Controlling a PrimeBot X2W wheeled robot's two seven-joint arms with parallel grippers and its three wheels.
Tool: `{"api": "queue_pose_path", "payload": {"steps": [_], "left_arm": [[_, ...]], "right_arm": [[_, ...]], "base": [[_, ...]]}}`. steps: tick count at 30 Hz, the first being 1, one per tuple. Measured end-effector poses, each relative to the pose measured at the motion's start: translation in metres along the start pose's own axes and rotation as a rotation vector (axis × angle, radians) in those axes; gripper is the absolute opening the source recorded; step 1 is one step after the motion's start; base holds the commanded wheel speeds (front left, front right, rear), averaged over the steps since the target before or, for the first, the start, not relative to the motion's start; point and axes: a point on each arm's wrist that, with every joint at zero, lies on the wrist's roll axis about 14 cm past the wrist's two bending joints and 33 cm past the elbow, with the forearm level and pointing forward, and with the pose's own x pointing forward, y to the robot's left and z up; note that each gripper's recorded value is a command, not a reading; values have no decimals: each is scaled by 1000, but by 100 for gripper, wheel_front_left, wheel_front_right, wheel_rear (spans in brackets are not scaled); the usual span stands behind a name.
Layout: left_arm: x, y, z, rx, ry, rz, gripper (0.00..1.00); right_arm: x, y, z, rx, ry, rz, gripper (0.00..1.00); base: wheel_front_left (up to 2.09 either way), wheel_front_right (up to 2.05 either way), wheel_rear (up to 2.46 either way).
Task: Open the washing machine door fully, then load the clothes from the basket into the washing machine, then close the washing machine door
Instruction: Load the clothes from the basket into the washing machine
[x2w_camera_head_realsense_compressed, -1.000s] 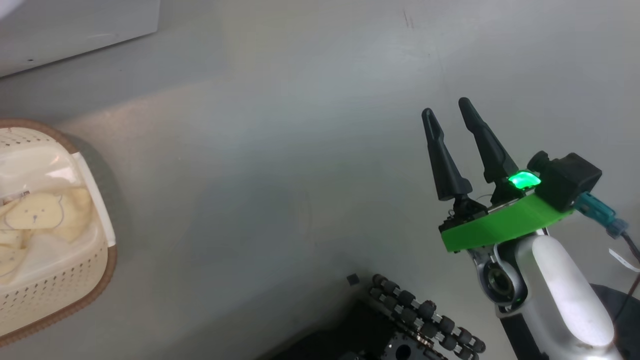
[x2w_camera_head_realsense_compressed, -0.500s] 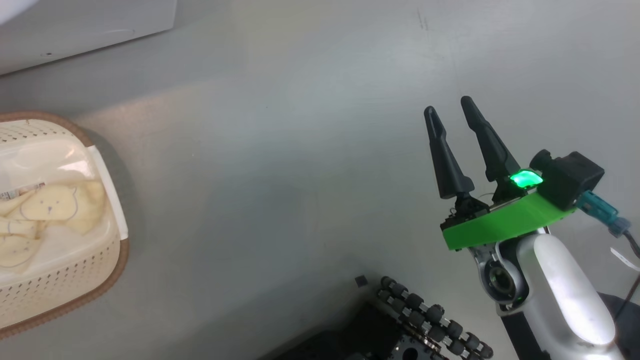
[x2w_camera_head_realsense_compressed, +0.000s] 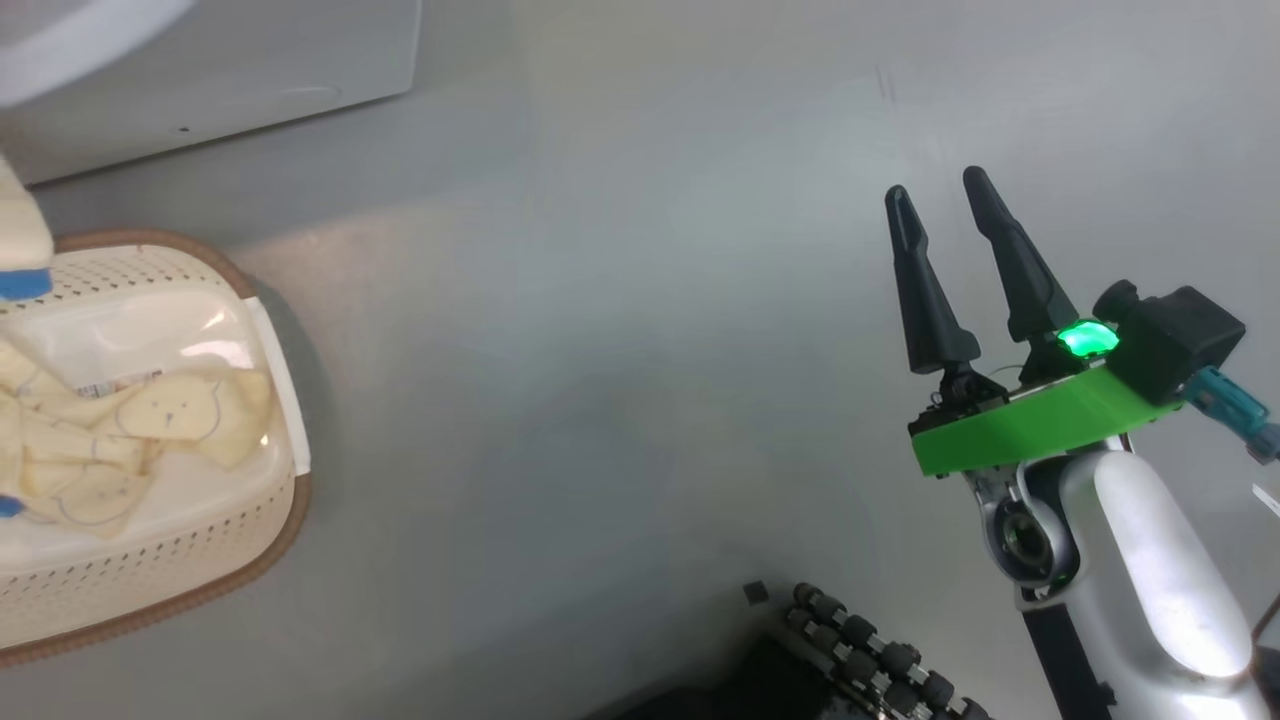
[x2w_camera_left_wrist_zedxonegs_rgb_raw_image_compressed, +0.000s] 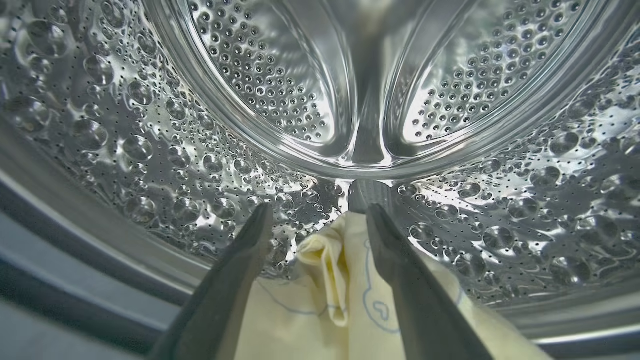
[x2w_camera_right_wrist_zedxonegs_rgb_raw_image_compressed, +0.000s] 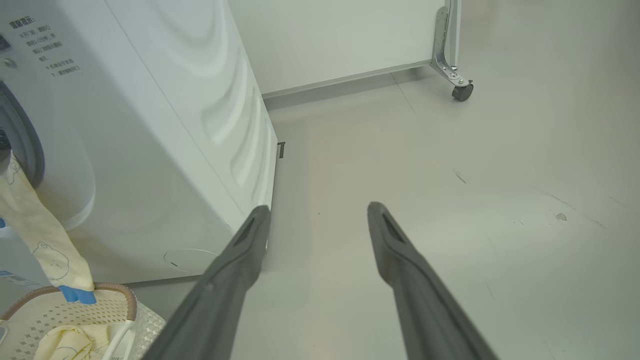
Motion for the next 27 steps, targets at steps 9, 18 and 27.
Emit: {"api": "queue_pose_path", "payload": {"steps": [9,18,27], "left_arm": [[-53,-6,-5,40,-38,3,100],[-129,-25,-6,25,-68,-9,100],[-216,-27,10,16,-101,35,100]], "right_arm": [[-3,7,24,-25,-64,21,100],[-16,12,40,-43,-105,31,100],[-29,31,58,-58,-135,80,100]], "base": [[0,0,0],[0,0,0],[0,0,0]]}}
